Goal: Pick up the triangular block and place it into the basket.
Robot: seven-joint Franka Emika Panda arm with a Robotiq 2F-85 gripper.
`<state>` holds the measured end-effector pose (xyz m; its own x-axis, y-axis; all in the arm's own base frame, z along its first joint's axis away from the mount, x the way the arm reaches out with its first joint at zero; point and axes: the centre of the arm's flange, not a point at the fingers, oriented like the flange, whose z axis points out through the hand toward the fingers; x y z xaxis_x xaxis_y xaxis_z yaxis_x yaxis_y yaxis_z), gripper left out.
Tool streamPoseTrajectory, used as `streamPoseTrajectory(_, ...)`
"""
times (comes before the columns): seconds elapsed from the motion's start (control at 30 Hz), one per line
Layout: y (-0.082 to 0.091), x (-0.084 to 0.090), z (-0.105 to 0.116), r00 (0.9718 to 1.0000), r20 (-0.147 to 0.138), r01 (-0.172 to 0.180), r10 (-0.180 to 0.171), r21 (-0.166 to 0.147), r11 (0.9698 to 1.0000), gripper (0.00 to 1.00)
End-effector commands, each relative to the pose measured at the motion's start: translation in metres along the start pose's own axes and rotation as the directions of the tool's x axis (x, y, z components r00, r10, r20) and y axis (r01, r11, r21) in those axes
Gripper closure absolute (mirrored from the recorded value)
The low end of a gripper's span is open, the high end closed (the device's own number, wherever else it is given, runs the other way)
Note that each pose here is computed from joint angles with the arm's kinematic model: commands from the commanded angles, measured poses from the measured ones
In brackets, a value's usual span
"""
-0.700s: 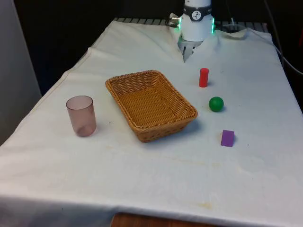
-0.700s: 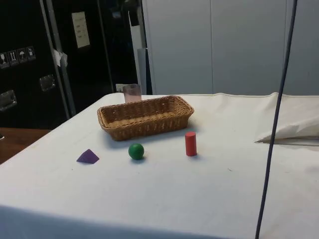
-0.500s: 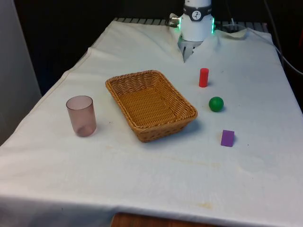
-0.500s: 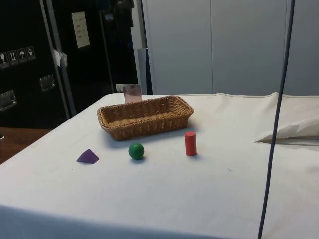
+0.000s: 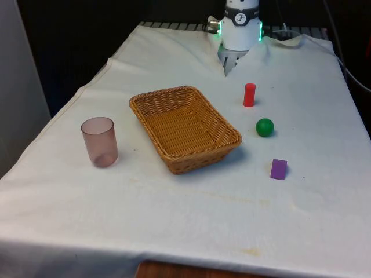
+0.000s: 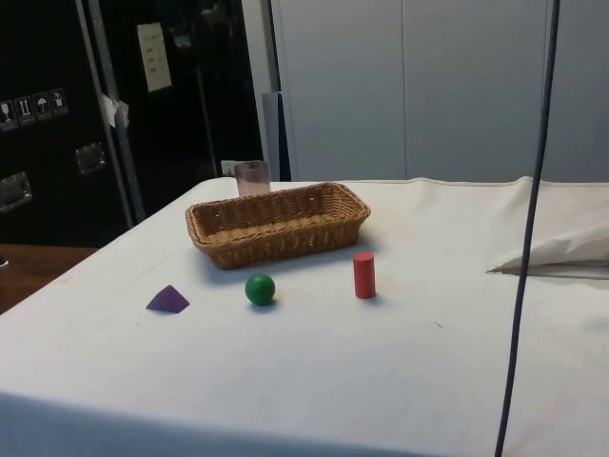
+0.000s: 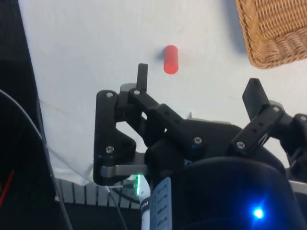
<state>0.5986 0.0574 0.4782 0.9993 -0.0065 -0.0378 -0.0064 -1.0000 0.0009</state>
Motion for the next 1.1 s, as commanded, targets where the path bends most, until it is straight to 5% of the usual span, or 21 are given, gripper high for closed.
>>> streamPoseTrajectory(0.0,-0.004,0.001,0.001,0.9998,-0.019,-0.007,0.006,-0.006,1.0000,0.00)
streamPoseTrajectory(0.8,-0.073,0.014,0.042,0.9952,-0.096,0.009,-0.015,-0.064,0.9979,0.00)
streamPoseTrajectory(1.07,-0.079,0.019,0.059,0.9905,-0.112,0.068,-0.079,-0.096,0.9931,0.00)
